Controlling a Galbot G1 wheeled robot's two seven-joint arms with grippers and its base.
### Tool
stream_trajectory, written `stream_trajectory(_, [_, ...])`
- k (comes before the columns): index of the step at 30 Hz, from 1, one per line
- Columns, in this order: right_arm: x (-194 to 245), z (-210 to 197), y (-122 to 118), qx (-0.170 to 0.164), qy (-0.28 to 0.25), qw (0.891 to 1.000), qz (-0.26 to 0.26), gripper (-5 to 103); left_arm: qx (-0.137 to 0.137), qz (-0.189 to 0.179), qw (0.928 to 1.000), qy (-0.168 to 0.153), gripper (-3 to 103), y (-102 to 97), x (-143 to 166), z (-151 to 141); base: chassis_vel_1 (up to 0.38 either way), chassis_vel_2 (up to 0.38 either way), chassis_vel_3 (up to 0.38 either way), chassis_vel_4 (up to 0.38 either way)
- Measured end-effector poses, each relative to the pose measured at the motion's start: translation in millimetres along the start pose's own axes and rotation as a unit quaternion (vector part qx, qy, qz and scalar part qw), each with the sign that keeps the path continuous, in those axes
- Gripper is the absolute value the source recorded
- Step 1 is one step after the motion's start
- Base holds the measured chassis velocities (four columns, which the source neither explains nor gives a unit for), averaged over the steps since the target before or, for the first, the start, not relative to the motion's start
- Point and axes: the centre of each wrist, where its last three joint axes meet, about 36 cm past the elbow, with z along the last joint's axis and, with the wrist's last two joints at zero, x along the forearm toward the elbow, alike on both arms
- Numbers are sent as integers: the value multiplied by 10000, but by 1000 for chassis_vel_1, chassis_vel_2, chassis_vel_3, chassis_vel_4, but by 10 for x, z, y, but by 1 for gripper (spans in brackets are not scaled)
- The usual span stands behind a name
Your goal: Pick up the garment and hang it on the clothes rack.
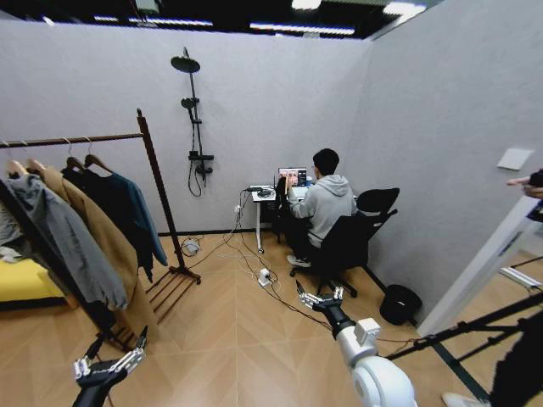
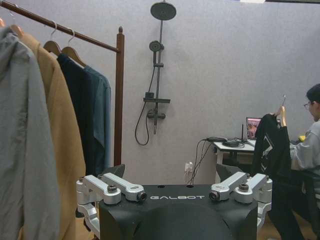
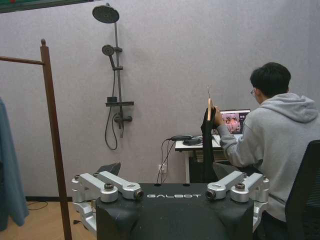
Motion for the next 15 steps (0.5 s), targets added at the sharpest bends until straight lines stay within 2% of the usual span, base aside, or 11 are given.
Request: stream_trajectory(15, [-35,80,-45,18,16,10000,43,100,0,0,10000,0,100,0,0,0,-355,355,364,-360])
